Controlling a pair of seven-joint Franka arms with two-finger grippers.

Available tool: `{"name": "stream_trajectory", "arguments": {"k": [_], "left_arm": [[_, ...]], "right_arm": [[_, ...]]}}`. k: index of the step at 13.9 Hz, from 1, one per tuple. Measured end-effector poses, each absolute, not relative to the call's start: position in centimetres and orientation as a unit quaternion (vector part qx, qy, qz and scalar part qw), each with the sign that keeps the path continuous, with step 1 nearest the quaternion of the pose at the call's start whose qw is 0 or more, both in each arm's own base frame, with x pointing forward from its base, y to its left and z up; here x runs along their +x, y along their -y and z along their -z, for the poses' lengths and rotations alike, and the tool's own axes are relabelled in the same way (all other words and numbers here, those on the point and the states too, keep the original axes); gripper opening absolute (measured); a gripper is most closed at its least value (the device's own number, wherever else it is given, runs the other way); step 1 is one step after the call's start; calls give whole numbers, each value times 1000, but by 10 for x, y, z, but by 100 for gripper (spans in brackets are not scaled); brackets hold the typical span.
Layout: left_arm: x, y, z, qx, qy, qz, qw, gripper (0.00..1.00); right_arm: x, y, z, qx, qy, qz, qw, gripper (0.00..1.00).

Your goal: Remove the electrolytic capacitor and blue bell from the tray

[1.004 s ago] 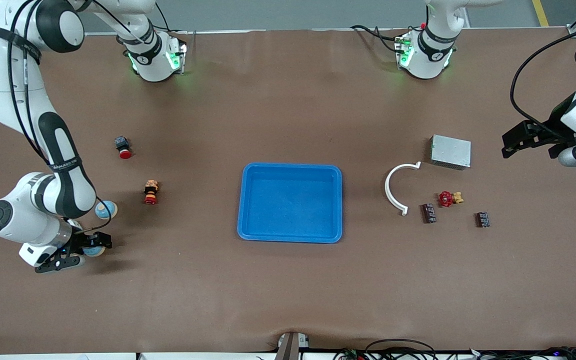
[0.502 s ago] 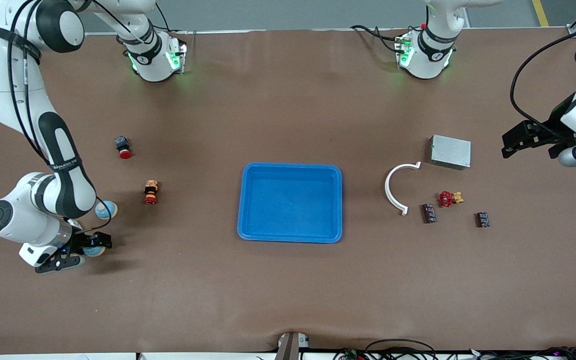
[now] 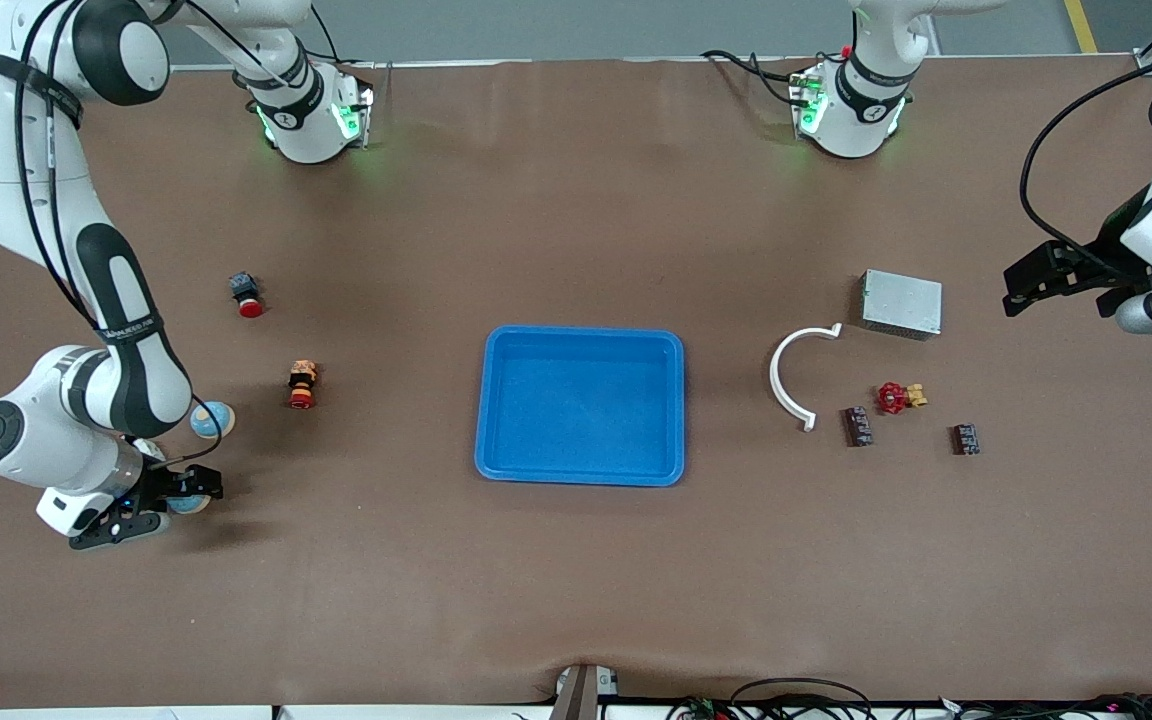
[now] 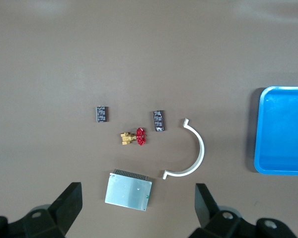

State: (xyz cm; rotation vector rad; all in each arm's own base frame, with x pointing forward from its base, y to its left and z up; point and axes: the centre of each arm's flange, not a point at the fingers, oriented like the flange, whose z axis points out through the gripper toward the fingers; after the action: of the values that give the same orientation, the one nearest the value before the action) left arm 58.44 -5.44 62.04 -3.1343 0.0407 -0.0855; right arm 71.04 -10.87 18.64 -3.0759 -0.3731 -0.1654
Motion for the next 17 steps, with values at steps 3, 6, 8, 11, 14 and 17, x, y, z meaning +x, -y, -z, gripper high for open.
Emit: {"name": "stream_trajectory", "arguments": {"k": [3, 6, 8, 11, 14, 17], "left_arm": [[584, 54, -620, -1000, -13, 27, 3, 100], [584, 55, -620, -1000, -13, 27, 3, 100], [584, 55, -620, -1000, -13, 27, 3, 100], [584, 55, -621, -1000, -14, 27, 3, 100], [584, 55, -621, -1000, -14, 28, 3, 100], [584, 55, -621, -1000, -14, 28, 3, 100]], "right_arm": [[716, 105, -197, -990, 124, 61, 18, 100], [718, 101, -211, -990, 128, 62, 18, 100], [721, 98, -229, -989, 132, 59, 20, 100], [725, 86, -277, -991, 123, 57, 25, 100], [720, 59, -336, -994, 90, 48, 32, 100], [708, 45, -383, -996, 76, 31, 36, 100]]}}
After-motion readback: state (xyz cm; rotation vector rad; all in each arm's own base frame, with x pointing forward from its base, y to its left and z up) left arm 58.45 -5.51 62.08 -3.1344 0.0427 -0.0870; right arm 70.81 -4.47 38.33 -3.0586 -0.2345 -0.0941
